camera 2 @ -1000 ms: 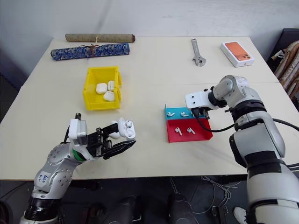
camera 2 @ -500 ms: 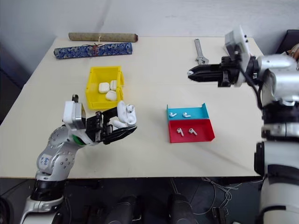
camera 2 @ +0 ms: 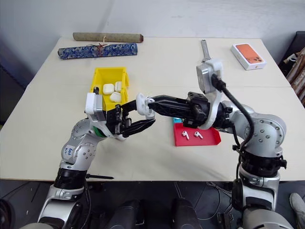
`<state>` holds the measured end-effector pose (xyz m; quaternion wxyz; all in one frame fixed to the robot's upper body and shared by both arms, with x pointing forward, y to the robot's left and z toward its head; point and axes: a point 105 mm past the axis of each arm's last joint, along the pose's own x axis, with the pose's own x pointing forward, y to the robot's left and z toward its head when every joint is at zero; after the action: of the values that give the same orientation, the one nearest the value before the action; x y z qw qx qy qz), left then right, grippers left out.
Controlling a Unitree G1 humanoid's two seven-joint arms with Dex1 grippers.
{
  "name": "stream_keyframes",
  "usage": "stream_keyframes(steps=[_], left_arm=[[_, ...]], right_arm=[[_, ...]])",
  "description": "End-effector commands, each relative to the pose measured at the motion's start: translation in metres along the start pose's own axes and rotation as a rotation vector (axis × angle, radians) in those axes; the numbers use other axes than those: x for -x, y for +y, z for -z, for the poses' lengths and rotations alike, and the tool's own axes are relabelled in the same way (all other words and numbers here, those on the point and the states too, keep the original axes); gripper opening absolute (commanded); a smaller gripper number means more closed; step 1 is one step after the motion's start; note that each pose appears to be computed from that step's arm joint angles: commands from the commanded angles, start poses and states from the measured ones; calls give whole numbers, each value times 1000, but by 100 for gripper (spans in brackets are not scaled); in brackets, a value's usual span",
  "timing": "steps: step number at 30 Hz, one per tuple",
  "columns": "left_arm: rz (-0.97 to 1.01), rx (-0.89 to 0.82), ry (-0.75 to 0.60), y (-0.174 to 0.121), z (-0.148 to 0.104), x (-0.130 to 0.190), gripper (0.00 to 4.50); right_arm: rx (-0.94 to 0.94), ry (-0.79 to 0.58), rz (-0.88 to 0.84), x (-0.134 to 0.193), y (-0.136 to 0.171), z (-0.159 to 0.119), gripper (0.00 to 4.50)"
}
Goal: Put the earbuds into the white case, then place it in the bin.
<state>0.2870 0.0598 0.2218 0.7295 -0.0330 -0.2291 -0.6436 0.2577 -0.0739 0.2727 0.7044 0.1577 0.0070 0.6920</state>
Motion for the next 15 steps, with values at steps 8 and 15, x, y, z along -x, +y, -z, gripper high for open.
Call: stream_keyframes(steps=[8, 15], left_arm=[[18, -34, -12, -6, -9, -5, 279], [15, -36, -12, -9, -8, -4, 279]], right_arm=[[34, 58, 27, 3, -5, 12, 43], [51, 72, 59, -1, -15, 22, 43]])
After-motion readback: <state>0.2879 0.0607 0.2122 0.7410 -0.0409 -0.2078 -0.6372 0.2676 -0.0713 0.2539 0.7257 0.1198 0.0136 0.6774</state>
